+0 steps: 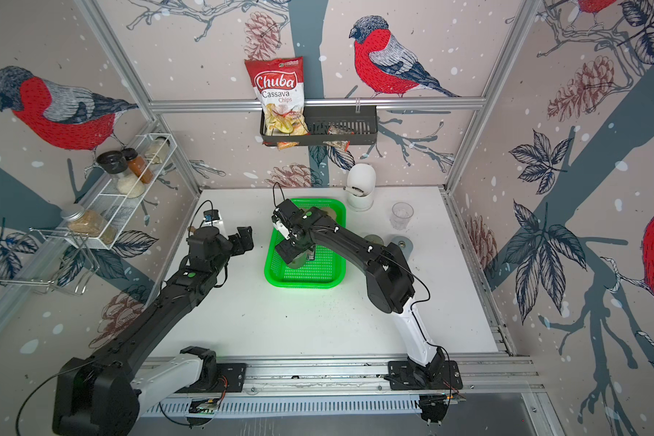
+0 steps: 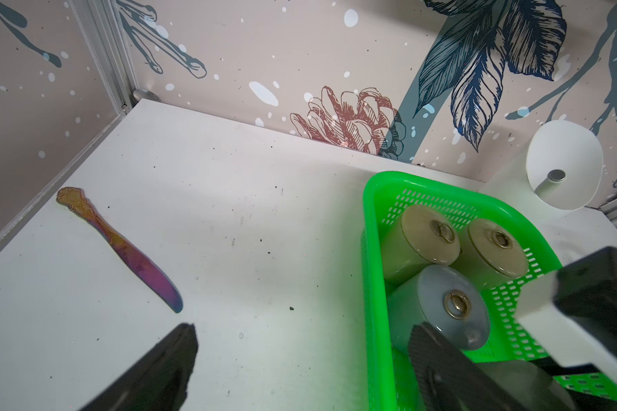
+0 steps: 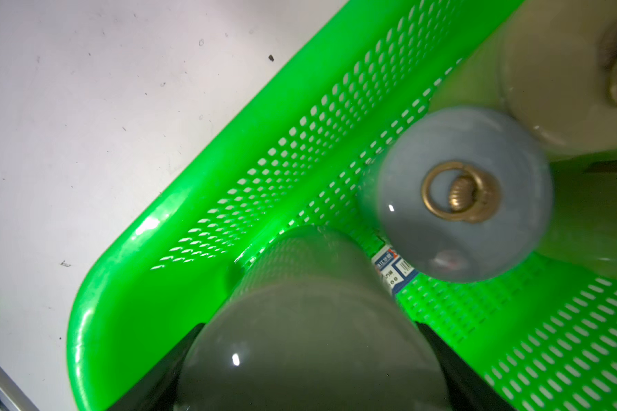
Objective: Take the tea canister out of the basket
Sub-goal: Pick up the tea canister from the basket, then place the tea canister at the center of the board.
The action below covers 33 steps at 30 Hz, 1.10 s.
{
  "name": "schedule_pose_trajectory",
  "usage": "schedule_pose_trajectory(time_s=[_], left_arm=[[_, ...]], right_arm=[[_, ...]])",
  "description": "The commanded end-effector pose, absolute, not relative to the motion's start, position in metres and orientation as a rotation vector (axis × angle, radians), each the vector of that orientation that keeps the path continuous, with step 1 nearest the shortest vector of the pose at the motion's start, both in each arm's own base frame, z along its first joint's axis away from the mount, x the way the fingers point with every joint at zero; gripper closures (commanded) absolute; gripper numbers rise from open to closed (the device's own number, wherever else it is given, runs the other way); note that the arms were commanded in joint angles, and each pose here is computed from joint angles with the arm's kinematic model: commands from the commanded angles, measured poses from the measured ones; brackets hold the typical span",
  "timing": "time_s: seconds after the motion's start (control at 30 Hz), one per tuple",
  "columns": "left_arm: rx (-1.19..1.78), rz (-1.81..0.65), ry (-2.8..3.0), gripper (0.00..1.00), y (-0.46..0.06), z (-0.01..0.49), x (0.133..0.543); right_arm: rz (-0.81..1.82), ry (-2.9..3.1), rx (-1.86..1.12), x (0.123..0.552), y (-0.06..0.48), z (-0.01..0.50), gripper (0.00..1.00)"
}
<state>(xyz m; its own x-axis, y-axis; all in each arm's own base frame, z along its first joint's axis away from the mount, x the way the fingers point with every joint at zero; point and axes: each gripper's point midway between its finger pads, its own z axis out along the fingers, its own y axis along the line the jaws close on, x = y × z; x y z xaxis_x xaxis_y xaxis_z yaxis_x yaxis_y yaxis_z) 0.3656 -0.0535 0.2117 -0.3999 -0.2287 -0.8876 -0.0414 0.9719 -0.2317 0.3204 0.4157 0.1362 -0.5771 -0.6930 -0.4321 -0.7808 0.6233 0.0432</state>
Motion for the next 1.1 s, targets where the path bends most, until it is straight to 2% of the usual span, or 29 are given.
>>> schedule_pose_trajectory(time_s=[0.0,0.23,0.43,0.83,1.07], left_arm=[[-0.185,-0.208,1.954,0.03,-0.055,0.220,0.367],[-0.186,-0.188,1.948,0.03,-0.051,0.220,0.364],[-0.191,-0.192,1.954,0.03,-0.051,0.217,0.363],[-0.161,-0.240,1.963,0.03,-0.062,0.213,0.370],[-0.161,-0.258,1.959,0.03,-0.064,0.213,0.373]], right_arm=[[0.305,2.419,-1.113,0.333,0.407,0.163,1.00],[0.258,2.382,-0.913,0.358,0.361,0.213,1.00],[0.198,2.397,-0.758,0.372,0.305,0.234,1.00],[0.025,2.494,-0.230,0.398,0.148,0.217,1.00],[-0.066,2.510,-0.010,0.398,0.077,0.209,1.00]])
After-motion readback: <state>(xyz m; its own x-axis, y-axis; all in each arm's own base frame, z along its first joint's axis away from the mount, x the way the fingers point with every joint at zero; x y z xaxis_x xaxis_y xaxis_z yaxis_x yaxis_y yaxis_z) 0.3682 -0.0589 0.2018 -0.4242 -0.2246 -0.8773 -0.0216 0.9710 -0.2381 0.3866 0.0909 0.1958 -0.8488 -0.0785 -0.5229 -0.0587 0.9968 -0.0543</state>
